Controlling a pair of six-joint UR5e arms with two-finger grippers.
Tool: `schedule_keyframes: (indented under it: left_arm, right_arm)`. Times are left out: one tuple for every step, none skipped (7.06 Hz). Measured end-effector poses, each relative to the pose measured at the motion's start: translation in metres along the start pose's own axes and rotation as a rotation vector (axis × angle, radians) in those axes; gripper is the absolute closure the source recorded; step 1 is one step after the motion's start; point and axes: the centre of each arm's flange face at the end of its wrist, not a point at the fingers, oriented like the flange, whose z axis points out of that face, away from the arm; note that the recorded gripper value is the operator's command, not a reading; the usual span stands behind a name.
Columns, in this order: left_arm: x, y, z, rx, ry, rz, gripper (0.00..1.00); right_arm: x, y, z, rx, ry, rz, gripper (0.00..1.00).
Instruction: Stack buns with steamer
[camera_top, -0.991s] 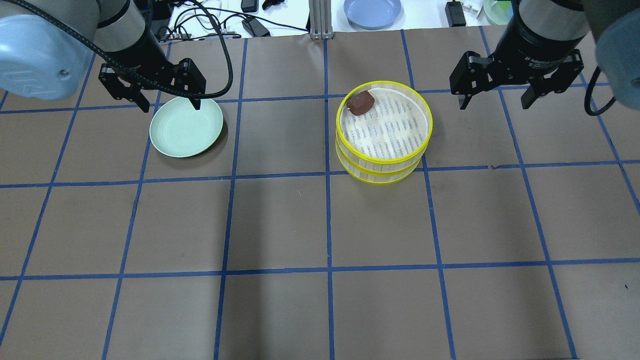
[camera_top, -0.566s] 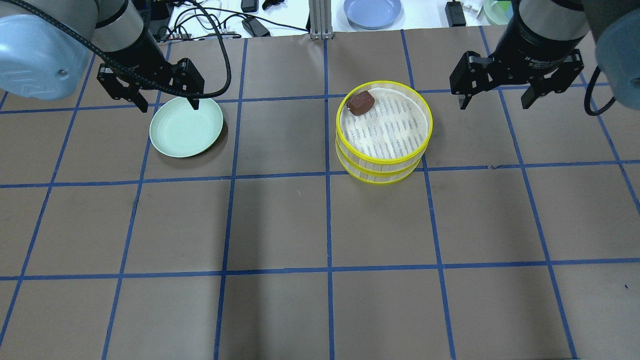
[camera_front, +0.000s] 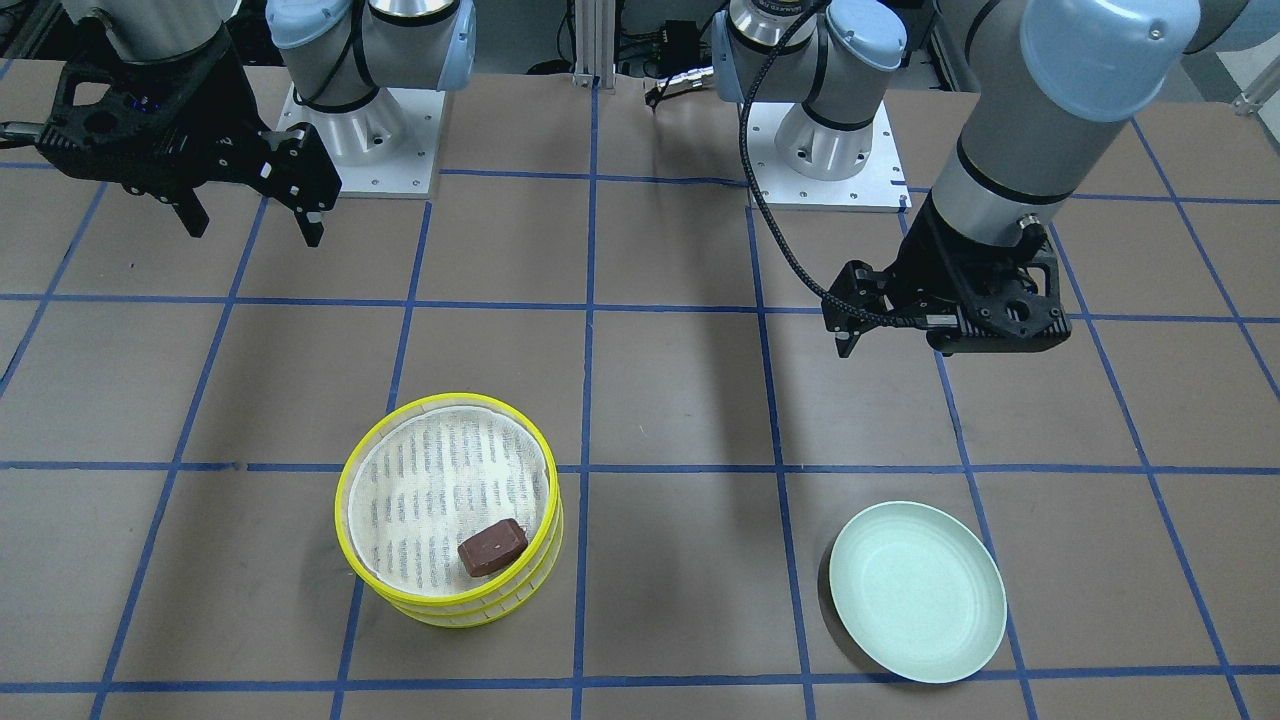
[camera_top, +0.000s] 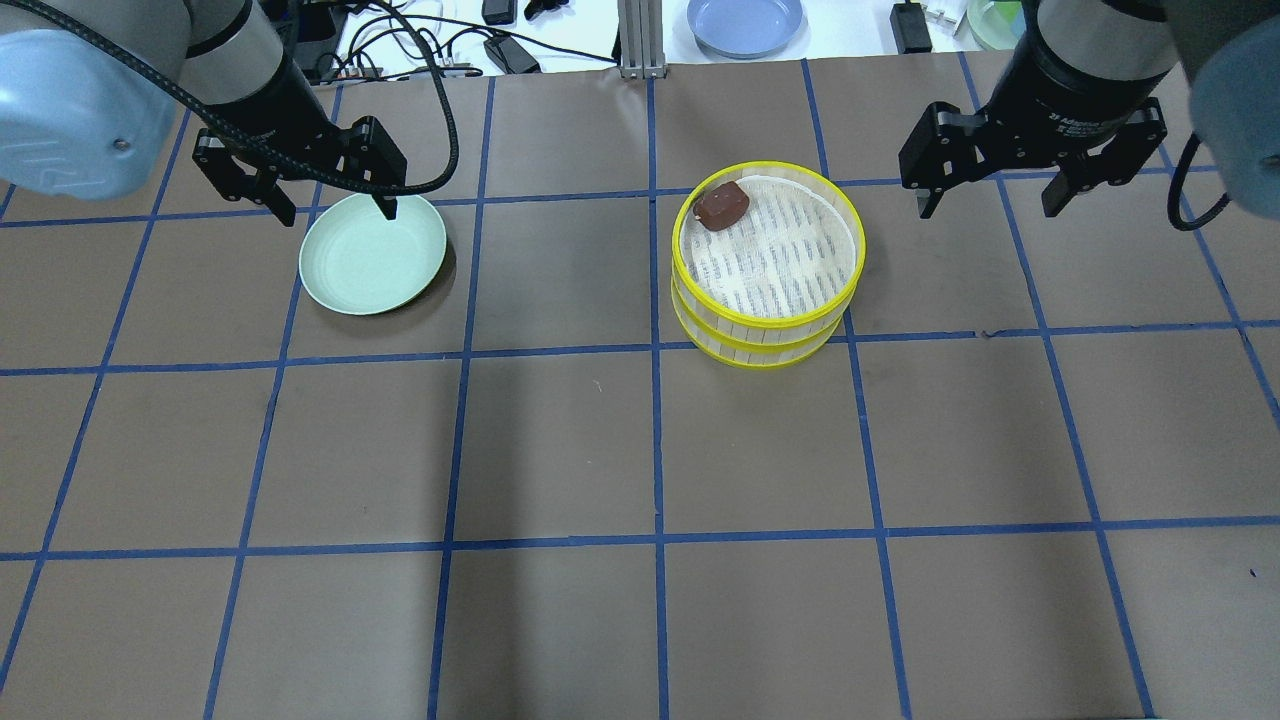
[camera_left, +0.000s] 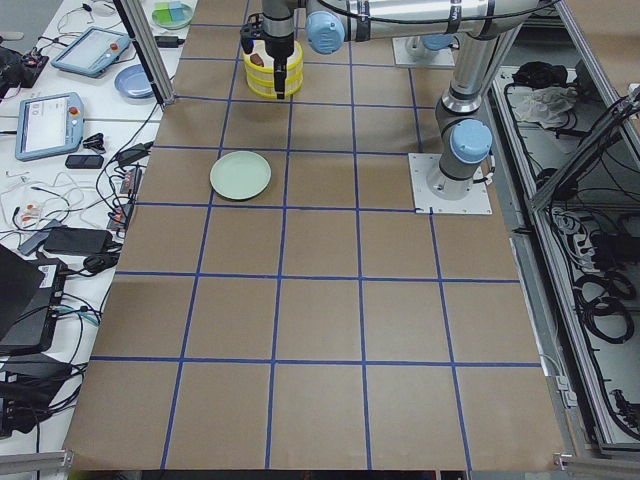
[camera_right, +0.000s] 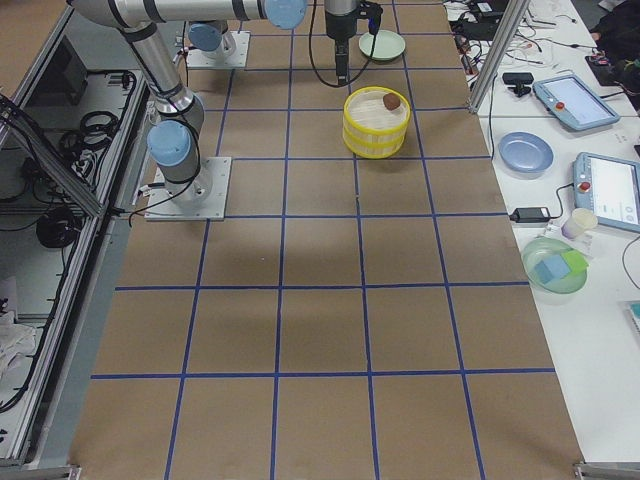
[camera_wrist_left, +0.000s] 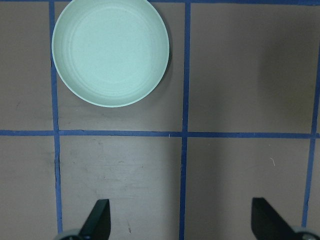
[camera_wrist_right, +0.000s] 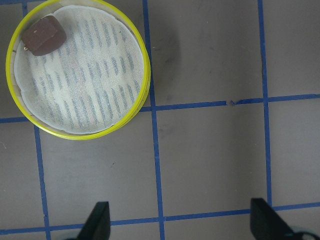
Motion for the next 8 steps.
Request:
schedule_keyframes:
  left_arm:
    - [-0.002,0.0,0.0,0.001,0.002,-0.004,0.0]
    - [-0.002,0.0,-0.001,0.002,0.003,-0.005,0.0]
    - [-0.003,0.001,-0.003,0.004,0.003,-0.005,0.0]
    - [-0.003,0.004,-0.007,0.009,0.003,-0.005,0.0]
    - [-0.004,0.006,-0.012,0.015,0.001,-0.005,0.0]
    - [-0.004,0.008,-0.015,0.019,-0.001,-0.005,0.0]
    - [-0.004,0.008,-0.015,0.018,-0.002,-0.004,0.0]
    - [-0.005,0.008,-0.013,0.014,-0.001,-0.005,0.0]
  right_arm:
    - [0.0,0.0,0.0,0.0,0.0,0.0,0.0]
    - [0.0,0.0,0.0,0.001,0.0,0.0,0.0]
    - [0.0,-0.001,0.001,0.0,0.0,0.0,0.0]
    - [0.0,-0.001,0.001,-0.002,0.001,0.0,0.0]
    - [0.0,0.0,0.002,-0.004,0.001,0.001,0.0]
    - [0.0,0.0,0.002,-0.004,0.001,0.001,0.0]
    - [0.0,-0.001,0.002,-0.004,0.001,0.001,0.0]
    - [0.0,-0.001,0.002,-0.005,0.0,0.001,0.0]
